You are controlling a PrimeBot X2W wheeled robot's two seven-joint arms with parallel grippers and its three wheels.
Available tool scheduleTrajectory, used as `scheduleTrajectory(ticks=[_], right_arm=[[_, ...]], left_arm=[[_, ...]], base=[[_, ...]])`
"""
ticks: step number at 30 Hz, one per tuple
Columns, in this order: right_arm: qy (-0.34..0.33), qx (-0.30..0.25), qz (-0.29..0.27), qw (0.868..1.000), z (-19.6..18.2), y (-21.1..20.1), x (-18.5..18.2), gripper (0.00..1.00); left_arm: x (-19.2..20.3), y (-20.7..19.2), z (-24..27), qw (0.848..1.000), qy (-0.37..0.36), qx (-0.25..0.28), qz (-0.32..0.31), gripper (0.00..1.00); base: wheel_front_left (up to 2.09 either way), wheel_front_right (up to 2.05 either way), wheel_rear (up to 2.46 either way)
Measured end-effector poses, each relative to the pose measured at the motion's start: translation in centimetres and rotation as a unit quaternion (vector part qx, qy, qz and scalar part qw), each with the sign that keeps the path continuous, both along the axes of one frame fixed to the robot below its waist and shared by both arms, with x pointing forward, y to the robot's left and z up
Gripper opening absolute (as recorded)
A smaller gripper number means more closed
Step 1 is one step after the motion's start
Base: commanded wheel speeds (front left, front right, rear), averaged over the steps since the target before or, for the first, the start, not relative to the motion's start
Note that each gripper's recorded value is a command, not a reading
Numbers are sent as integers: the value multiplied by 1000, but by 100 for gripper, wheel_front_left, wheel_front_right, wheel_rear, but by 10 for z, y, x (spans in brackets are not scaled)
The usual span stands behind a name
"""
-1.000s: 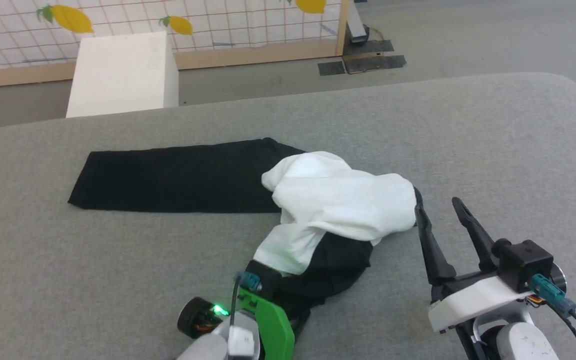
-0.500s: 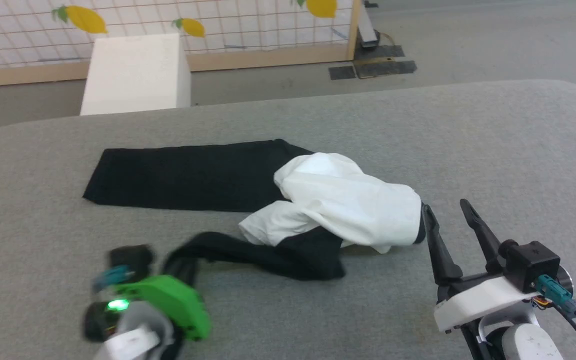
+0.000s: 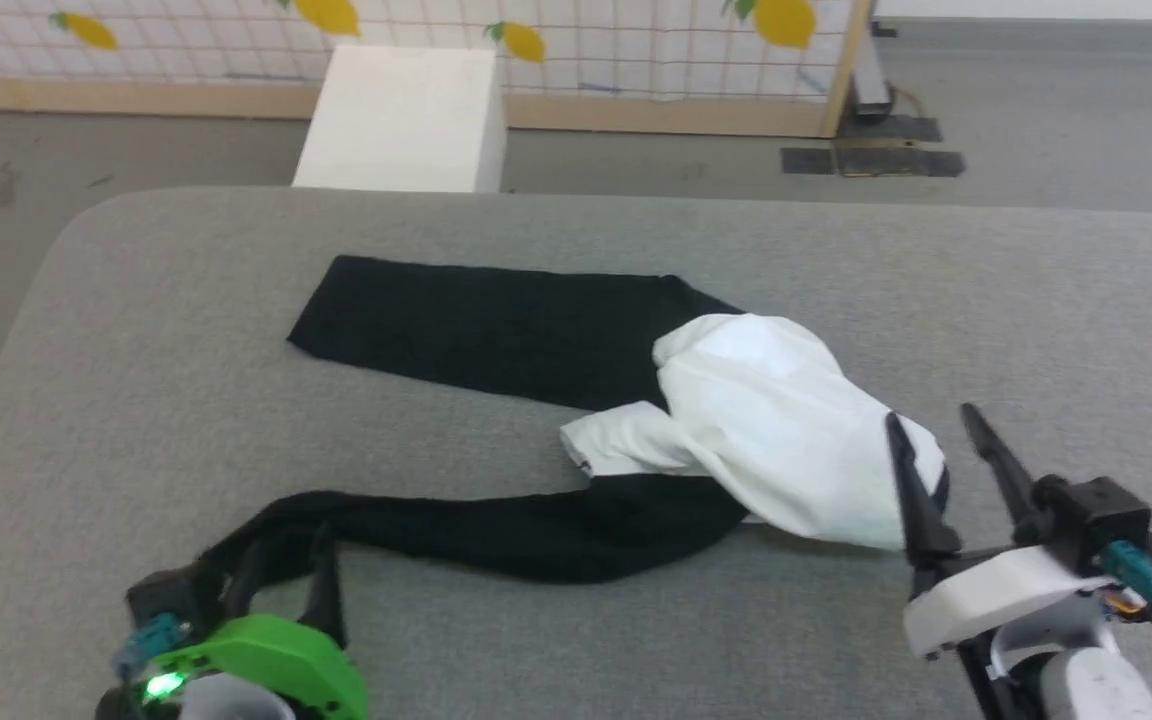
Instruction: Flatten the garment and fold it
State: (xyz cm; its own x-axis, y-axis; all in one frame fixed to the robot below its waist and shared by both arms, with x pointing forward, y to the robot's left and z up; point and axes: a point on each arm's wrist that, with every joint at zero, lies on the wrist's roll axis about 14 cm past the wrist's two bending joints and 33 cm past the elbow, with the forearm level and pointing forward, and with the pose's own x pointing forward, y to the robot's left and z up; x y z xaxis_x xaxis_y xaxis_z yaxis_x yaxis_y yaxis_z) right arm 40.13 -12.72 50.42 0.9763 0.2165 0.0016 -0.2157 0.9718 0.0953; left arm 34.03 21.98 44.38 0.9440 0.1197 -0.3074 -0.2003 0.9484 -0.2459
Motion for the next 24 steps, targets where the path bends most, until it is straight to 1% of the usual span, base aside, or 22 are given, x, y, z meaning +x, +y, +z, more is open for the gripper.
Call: scheduleTrajectory(ticks=[3, 5, 7, 9, 10, 11, 13, 16, 18, 20, 24], right_arm=[[-2, -6, -3, 1000, 3, -1, 13, 100], [-10, -6, 0, 1000, 9, 2, 21, 100], [-17, -4, 6, 1000, 14, 7, 29, 100], [-15, -2, 15, 1000, 12, 14, 33, 100], [-13, -2, 18, 1000, 11, 17, 34, 100], [-7, 1, 28, 1000, 6, 23, 37, 100], [-4, 5, 29, 1000, 4, 24, 36, 100], [0, 8, 21, 1000, 1, 18, 33, 100], [-1, 9, 14, 1000, 1, 13, 30, 100], [0, 11, 5, 1000, 0, 6, 27, 100], [6, 12, -18, 1000, -5, -11, 21, 100]], left_arm=[[9, -20, 25, 997, -74, 5, -33, 100], [14, -39, 36, 992, -106, 1, -63, 100], [17, -65, 43, 986, -125, 0, -109, 100], [19, -91, 43, 979, -127, -1, -158, 100], [19, -103, 41, 976, -121, 1, -182, 100], [18, -143, 30, 961, -94, 7, -261, 100], [18, -165, 23, 948, -77, 19, -308, 100], [12, -193, 0, 927, -22, 36, -372, 100], [9, -204, -16, 916, 14, 44, -398, 100], [10, -206, -30, 910, 49, 56, -409, 100], [17, -201, -54, 903, 115, 83, -406, 100]], base=[[0, 0, 0], [0, 0, 0], [0, 0, 0], [0, 0, 0], [0, 0, 0], [0, 0, 0], [0, 0, 0], [0, 0, 0], [0, 0, 0], [0, 0, 0], [0, 0, 0]])
